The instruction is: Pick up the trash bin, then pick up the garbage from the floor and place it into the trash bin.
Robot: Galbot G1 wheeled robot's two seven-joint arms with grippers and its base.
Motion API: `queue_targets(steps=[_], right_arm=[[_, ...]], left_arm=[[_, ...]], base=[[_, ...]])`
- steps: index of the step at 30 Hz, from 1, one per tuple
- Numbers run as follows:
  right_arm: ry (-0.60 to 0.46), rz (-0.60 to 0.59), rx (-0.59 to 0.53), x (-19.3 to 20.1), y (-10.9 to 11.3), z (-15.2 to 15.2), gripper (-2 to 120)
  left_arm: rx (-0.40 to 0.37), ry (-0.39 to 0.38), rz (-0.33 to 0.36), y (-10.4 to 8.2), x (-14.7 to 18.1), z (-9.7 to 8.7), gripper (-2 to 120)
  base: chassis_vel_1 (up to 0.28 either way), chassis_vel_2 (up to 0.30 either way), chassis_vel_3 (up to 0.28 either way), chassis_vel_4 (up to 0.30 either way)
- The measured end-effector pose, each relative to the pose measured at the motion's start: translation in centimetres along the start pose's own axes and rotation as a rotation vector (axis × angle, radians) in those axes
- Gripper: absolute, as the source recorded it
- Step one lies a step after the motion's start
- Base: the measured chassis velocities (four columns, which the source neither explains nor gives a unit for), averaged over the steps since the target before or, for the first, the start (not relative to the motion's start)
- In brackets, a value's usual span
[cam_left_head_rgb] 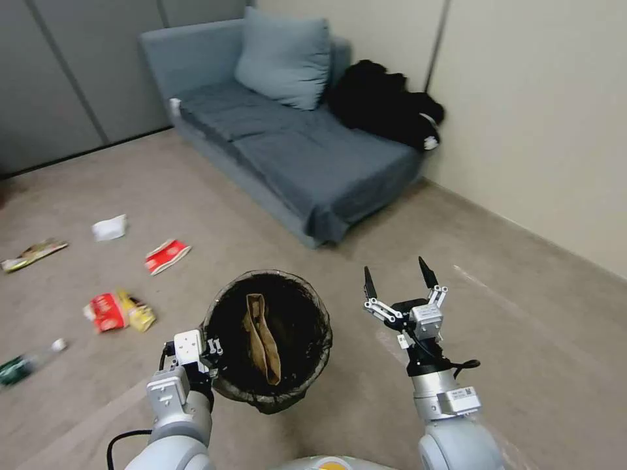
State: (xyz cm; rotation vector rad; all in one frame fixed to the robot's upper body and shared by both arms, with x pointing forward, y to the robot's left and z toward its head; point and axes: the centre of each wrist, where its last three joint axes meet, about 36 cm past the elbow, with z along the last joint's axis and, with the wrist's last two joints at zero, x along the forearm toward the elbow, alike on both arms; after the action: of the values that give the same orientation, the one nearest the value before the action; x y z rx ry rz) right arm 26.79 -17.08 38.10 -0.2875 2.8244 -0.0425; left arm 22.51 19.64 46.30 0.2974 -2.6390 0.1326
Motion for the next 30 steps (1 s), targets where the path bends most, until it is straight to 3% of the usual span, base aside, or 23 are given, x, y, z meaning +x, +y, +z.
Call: queue_targets(steps=[30], right_arm=[[-0.004, -0.029, -0.001, 0.04, 0.54, 0.17, 100]], left_arm=[[-0.005, -0.001, 0.013, -0.40, -0.09, 0.10, 1]], base=[[0.122, 0.125, 0.128, 0.126]])
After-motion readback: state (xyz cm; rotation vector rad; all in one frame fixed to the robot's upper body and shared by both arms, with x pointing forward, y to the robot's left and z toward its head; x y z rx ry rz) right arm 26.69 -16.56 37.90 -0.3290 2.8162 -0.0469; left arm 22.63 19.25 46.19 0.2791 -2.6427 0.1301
